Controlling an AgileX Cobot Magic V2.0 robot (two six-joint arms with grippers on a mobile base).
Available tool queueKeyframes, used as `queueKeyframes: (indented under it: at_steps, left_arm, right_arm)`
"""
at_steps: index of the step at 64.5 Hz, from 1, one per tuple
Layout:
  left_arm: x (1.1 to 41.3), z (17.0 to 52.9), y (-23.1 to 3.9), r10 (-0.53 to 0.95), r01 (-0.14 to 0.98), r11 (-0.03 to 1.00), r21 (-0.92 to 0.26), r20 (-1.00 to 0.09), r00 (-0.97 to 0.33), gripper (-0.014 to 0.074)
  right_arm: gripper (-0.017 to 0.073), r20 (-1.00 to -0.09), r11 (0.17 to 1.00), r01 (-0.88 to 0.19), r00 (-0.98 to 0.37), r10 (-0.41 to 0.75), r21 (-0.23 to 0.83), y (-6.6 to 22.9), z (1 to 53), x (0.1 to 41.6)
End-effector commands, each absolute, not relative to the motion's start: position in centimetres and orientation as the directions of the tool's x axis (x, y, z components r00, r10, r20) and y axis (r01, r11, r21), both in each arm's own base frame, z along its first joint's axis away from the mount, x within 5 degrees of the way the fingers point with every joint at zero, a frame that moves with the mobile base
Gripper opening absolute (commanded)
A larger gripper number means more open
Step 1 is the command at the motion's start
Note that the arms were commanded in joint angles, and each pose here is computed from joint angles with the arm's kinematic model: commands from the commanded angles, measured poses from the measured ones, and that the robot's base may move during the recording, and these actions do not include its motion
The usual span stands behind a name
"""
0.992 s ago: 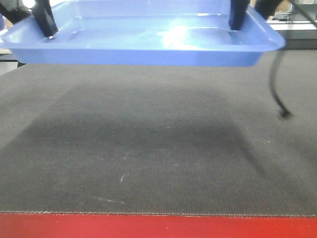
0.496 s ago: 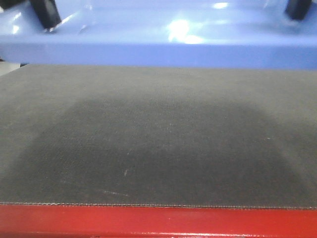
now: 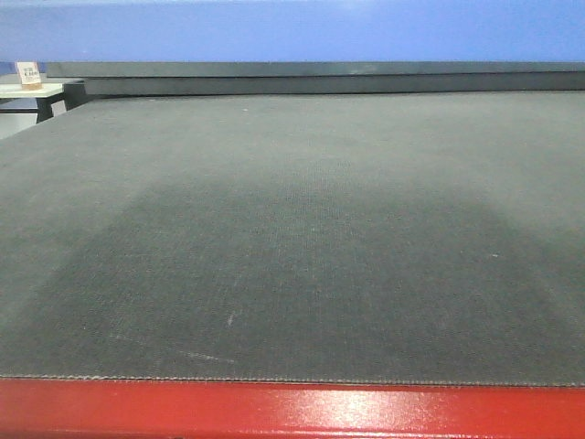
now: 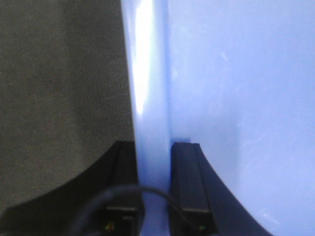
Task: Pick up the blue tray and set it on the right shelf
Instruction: 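Lift the blue tray off the table with both grippers, then hold the tray raised with both grippers while the base turns away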
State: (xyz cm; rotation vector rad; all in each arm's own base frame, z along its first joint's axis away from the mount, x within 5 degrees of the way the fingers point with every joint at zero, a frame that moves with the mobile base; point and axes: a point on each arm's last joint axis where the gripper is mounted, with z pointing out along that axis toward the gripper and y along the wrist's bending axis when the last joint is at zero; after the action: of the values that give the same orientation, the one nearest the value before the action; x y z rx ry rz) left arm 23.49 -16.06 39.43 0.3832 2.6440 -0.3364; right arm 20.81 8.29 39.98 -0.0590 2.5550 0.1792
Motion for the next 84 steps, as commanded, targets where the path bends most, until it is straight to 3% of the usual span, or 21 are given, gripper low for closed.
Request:
queueKeyframes:
  at_steps: [1, 84]
  left_arm:
    - [21.96, 40.65, -15.09, 0.249, 0.334, 0.933, -0.133, -0.431, -0.867, -0.0049]
    - [22.2, 40.39, -15.26, 0.251, 0.334, 0.934, -0.131, -0.424, -0.87, -0.0049]
  right_arm:
    - [0.0055, -0.629, 0.989, -0.118, -0.776, -0.035, 0.091, 7.91, 41.55, 20.4]
    - [0.0055, -0.627, 0.989, -0.118, -0.778, -0.036, 0.09, 7.98, 41.43, 20.57]
